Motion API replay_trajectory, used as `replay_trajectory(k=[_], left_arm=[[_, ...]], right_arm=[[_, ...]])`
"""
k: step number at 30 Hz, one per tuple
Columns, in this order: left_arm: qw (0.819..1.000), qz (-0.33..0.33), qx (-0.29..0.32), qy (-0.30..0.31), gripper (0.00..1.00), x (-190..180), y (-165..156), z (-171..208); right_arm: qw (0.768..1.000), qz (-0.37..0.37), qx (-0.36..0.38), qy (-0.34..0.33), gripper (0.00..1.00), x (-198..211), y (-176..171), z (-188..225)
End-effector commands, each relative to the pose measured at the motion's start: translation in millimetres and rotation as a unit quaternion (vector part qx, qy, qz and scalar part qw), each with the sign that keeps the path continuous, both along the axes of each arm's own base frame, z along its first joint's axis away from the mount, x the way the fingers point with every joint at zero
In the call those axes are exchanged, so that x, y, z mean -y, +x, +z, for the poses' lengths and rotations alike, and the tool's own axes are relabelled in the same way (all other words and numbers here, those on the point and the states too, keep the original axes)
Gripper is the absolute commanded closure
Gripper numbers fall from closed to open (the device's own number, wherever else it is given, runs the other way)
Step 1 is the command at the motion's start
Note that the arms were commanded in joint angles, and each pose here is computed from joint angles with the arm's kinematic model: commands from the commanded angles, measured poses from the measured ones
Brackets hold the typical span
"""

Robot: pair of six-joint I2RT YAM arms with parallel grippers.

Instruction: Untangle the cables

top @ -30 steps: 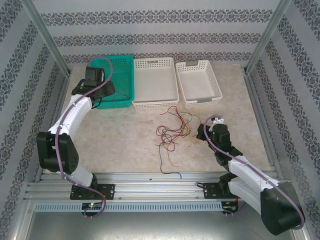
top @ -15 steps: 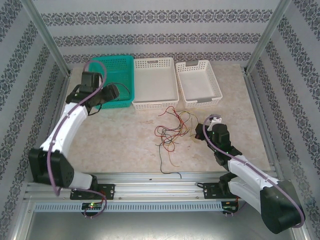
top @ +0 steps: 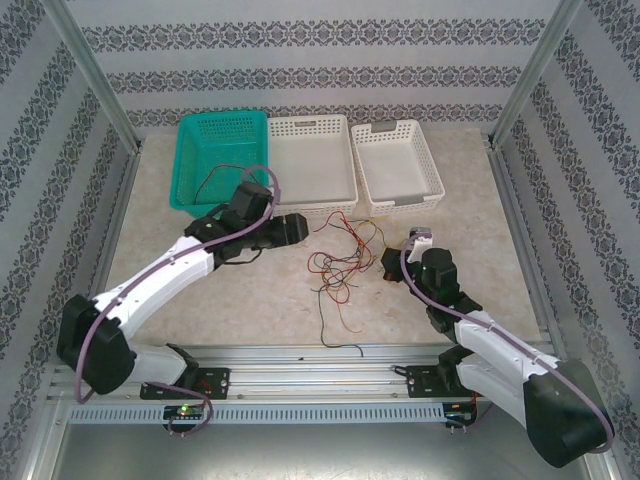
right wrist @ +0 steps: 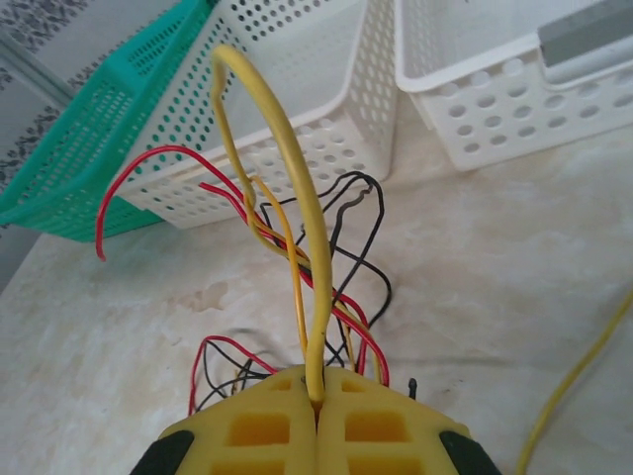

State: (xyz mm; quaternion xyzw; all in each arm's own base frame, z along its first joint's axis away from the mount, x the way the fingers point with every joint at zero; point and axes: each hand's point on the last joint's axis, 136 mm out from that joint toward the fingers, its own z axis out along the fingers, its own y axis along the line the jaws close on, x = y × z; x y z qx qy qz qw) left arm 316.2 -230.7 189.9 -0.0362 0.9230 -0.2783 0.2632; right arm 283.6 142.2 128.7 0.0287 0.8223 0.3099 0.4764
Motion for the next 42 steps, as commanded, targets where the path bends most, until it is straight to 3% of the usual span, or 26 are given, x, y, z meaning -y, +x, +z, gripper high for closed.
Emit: replay_trajectory(k=[1, 5, 12, 22, 30, 36, 42], left_arm=[[0.999, -0.024, 0.03, 0.014, 0.24, 14.1, 14.5, 8.9], [0.997, -0.049, 0.028, 0.052, 0.23, 18.8, 25.2, -5.3], [0.995, -0.084, 0.019, 0.055, 0.24, 38.7, 38.3, -15.6], [0.987, -0.126, -0.009, 0.104, 0.28, 54.6, 34.2, -42.8], [0.983, -0.128, -0.016, 0.128, 0.56, 54.5, 36.3, -51.5], [0.983, -0.129, -0.017, 0.133, 0.59, 55.0, 38.4, -53.0], [0.983, -0.13, -0.016, 0.131, 0.7, 56.5, 39.2, -53.6]], right_arm=[[0.999, 0.033, 0.039, 0.003, 1.0, -13.0, -1.3, 19.2], [0.998, 0.049, 0.044, 0.001, 1.0, -20.6, -3.7, 21.3], [0.995, 0.084, 0.05, 0.003, 1.0, -35.6, -8.2, 24.7], [0.994, 0.1, 0.053, 0.0, 1.0, -43.6, -10.5, 26.5], [0.992, 0.11, 0.057, 0.001, 1.0, -47.5, -13.6, 28.3], [0.992, 0.115, 0.058, 0.002, 1.0, -49.7, -14.4, 28.8], [0.991, 0.118, 0.059, 0.002, 1.0, -51.1, -15.4, 29.4]])
